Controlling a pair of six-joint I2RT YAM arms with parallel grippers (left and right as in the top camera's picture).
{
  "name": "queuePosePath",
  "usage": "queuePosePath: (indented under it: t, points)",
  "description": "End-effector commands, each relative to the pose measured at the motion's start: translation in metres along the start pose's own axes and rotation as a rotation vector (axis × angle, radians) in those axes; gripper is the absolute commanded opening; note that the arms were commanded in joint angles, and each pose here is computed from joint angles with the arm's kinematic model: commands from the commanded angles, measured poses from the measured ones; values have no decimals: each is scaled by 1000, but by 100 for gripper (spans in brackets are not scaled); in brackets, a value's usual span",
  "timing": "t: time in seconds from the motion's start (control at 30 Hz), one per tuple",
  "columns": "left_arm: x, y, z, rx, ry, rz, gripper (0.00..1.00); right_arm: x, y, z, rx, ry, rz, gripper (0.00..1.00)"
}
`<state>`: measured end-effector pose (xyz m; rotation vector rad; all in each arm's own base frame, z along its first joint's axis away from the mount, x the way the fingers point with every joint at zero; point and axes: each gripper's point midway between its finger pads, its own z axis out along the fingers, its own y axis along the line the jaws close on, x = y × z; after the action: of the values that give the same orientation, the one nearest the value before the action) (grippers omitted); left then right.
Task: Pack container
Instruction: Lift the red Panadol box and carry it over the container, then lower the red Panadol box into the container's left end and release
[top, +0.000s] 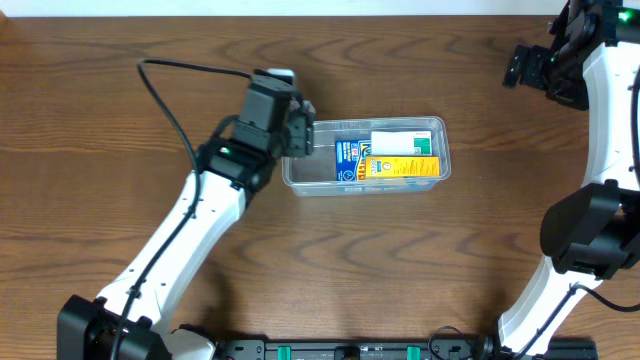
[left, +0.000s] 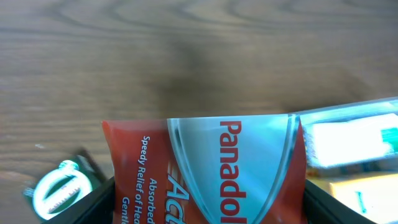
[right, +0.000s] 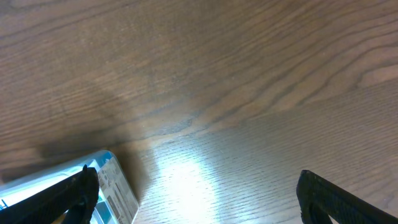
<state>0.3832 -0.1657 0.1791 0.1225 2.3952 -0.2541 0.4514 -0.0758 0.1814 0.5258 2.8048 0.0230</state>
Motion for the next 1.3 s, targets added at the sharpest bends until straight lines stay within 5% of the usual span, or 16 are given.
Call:
queuePosePath:
  t: [0.0,0.33,1.27]
  points:
    - [3,-22,-5,38,-5,-11,71,-3,1,-5,-9,-14,14,99]
    - [15,-47,-1,53,10,36,71,-4,1,-5,-9,-14,14,99]
    - [58,-27,59,-87,150,71,72,-4,1,-5,-9,-14,14,99]
